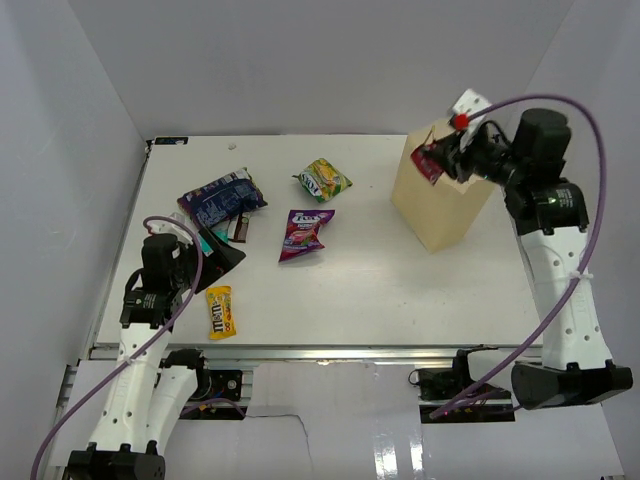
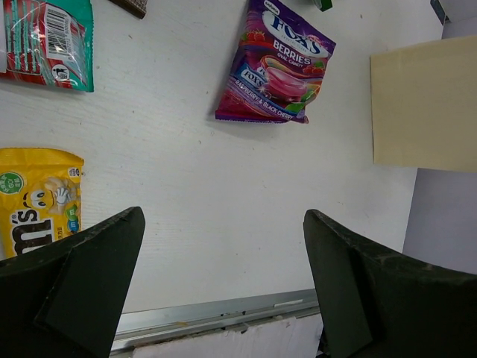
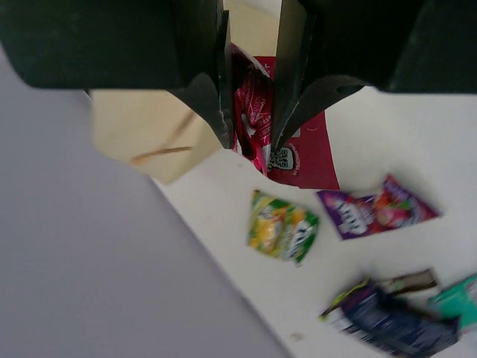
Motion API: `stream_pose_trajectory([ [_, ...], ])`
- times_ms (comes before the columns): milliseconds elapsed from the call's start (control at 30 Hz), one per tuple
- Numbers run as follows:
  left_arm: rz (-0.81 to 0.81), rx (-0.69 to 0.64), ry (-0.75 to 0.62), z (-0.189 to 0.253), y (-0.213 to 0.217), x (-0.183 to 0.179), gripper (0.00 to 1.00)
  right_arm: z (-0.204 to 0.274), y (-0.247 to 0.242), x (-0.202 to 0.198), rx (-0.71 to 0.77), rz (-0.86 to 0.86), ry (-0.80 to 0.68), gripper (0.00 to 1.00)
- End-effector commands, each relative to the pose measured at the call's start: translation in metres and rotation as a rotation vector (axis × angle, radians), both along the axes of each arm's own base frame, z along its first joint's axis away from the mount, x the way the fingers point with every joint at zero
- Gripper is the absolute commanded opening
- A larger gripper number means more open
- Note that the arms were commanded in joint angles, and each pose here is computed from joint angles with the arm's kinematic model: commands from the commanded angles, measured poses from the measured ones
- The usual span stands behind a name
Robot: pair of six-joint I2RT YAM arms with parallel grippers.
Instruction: Place the snacks into the paper bag
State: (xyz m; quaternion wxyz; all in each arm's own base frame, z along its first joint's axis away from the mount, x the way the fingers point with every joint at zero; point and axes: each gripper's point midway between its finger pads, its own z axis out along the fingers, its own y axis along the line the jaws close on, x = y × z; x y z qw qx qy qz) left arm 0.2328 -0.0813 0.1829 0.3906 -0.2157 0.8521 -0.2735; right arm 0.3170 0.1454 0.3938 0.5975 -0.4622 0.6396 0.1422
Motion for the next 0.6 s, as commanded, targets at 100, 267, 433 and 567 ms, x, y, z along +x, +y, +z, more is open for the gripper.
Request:
stream_pose_trajectory([
  [100, -0.010, -0.019, 0.020, -0.007, -0.003, -0.006, 0.98, 0.066, -0.062, 0.068, 0.241, -0.351, -0.012, 0.08],
  [267, -0.006, -0.016, 0.027, -0.007, -0.002, -0.006, 0.98, 0.048, -0.112, 0.107, 0.263, -0.597, -0.002, 0.08],
  [433, 0.020, -0.042, 0.051, -0.003, -0.003, 0.001, 0.98, 0.001, -0.126, 0.127, 0.231, -0.677, 0.044, 0.08],
  [567, 0.042, -0.062, 0.071, 0.004, -0.003, 0.011, 0.98, -0.026, -0.117, 0.128, 0.208, -0.632, 0.097, 0.15],
])
